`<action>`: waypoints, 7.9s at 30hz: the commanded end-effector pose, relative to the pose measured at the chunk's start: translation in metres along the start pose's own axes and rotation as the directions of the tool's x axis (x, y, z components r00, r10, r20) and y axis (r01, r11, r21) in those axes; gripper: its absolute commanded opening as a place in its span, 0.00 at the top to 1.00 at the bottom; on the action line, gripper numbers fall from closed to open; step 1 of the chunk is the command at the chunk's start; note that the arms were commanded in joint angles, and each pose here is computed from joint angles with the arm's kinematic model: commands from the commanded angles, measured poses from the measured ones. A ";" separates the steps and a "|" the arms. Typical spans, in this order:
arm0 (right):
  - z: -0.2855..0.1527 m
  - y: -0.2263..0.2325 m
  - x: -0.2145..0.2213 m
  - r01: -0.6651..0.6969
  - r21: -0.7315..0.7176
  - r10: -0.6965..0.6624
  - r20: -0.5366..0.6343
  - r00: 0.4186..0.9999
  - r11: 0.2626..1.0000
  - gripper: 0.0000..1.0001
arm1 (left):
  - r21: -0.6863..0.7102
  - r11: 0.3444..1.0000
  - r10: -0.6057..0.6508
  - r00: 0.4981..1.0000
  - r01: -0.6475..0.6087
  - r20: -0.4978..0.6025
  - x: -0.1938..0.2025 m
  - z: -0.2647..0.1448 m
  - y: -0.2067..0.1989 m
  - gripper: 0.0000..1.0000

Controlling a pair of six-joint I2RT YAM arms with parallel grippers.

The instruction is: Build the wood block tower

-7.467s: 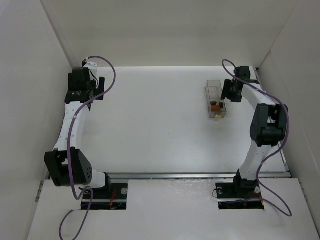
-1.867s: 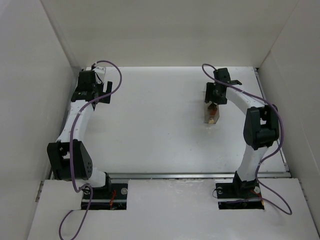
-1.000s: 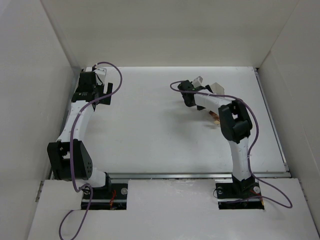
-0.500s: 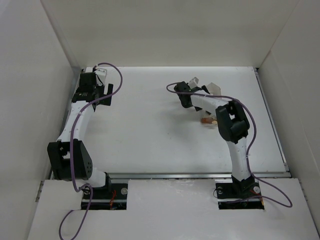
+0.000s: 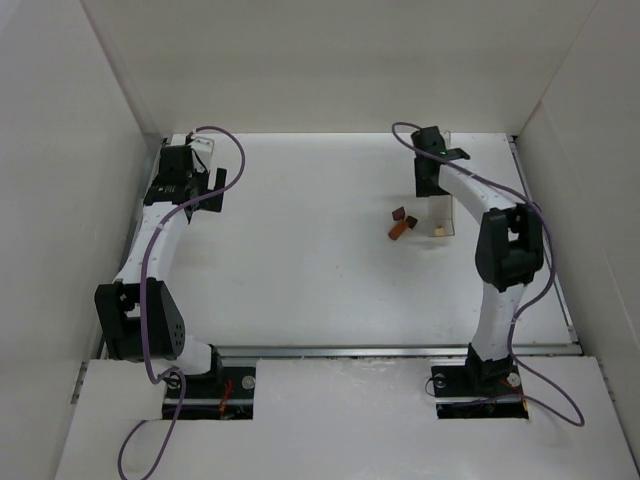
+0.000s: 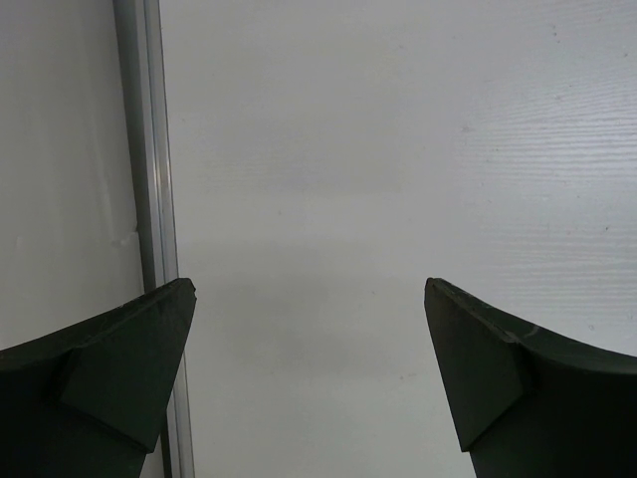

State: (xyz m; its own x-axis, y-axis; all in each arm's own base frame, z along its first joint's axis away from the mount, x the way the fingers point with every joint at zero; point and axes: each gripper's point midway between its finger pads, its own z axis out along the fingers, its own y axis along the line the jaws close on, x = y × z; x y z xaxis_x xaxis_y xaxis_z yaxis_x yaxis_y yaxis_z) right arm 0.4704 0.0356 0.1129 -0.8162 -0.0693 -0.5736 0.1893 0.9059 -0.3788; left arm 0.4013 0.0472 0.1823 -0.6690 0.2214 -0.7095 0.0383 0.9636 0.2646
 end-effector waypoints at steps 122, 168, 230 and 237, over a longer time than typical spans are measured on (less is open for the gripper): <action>-0.292 0.062 -0.051 0.108 -0.985 0.421 0.156 0.894 0.136 0.13 | 0.337 0.458 0.271 0.490 -0.823 0.829 -0.142 -0.174 -0.368 1.00; -0.233 0.053 -0.054 -0.042 -0.887 0.399 0.165 0.902 0.461 1.00 | 0.324 0.597 0.354 0.603 -0.734 0.715 -0.135 -0.144 -0.376 0.00; -0.113 0.209 0.055 0.060 -0.253 -0.034 0.105 0.994 0.966 0.73 | 0.162 0.959 0.169 0.930 -0.231 0.327 -0.010 -0.085 -0.165 0.00; -0.121 0.213 0.046 0.052 -0.284 -0.019 0.118 0.993 0.957 0.61 | 0.168 0.956 0.177 0.927 -0.242 0.330 -0.010 -0.085 -0.166 0.00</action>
State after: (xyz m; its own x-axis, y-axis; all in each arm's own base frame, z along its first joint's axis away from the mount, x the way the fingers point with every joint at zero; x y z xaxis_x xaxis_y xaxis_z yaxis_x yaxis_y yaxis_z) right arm 0.4081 0.2612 0.0758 -0.7611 -0.1390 -0.6336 0.0128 0.9734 -0.2289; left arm 0.3364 -0.1257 0.1909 -0.4058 0.4389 -0.8017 0.3263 0.8889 0.3215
